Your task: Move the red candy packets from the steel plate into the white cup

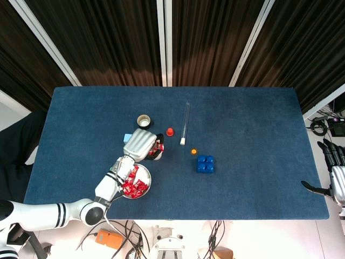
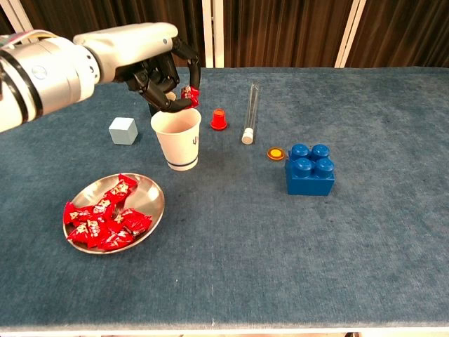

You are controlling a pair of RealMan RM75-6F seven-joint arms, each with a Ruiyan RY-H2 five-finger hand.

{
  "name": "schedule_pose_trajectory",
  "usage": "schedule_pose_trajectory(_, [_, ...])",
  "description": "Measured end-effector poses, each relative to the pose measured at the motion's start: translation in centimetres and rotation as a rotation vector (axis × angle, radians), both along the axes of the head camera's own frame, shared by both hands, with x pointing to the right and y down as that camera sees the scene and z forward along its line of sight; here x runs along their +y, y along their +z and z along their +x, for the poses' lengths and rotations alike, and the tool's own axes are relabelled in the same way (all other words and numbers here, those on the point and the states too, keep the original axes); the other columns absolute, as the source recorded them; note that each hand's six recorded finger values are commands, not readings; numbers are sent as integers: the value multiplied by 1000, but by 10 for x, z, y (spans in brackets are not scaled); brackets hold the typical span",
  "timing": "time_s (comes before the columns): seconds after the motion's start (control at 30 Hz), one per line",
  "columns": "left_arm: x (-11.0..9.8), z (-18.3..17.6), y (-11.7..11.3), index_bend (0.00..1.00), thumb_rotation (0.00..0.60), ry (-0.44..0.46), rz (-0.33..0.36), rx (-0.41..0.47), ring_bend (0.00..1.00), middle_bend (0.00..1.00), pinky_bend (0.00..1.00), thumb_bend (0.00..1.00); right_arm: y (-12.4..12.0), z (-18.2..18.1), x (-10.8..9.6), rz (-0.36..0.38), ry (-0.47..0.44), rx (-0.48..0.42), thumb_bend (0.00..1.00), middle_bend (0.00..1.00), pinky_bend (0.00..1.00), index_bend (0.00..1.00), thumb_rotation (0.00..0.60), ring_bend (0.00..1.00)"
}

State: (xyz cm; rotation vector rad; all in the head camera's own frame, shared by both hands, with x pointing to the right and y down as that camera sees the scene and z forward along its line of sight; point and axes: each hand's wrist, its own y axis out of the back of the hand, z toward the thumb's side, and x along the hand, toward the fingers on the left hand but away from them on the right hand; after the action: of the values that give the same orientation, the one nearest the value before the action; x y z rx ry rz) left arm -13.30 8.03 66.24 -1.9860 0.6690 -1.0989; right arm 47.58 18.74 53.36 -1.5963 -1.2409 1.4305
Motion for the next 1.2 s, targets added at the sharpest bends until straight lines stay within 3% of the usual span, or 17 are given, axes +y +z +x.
schedule_pose_trajectory(0.17, [1, -4, 13, 439, 600, -3, -14, -64, 786, 854, 792, 218, 1, 0, -1, -2, -3, -2, 160, 59, 87, 0, 600, 0])
schedule_pose_trajectory(0.37, [2, -11, 9, 356, 600, -10, 10, -70, 785, 854, 792, 158, 1, -4, -3, -1, -10, -4, 160, 59, 87, 0, 600, 0])
schedule_pose_trajectory(0.7, [12, -41, -14, 356, 600, -40, 80, -11, 783, 854, 792, 157, 0, -7, -5, 6, -22, -4, 160, 59, 87, 0, 600, 0])
schedule_pose_trajectory(0.9, [31, -71, -27, 364, 600, -48, 118, 14, 780, 854, 792, 157, -1, -11, -7, 13, -34, -6, 160, 59, 87, 0, 600, 0])
schedule_pose_trajectory(1.2, [75, -103, -1, 410, 600, 16, 29, -93, 780, 854, 792, 187, -4, -15, -10, 24, -50, -8, 160, 59, 87, 0, 600, 0])
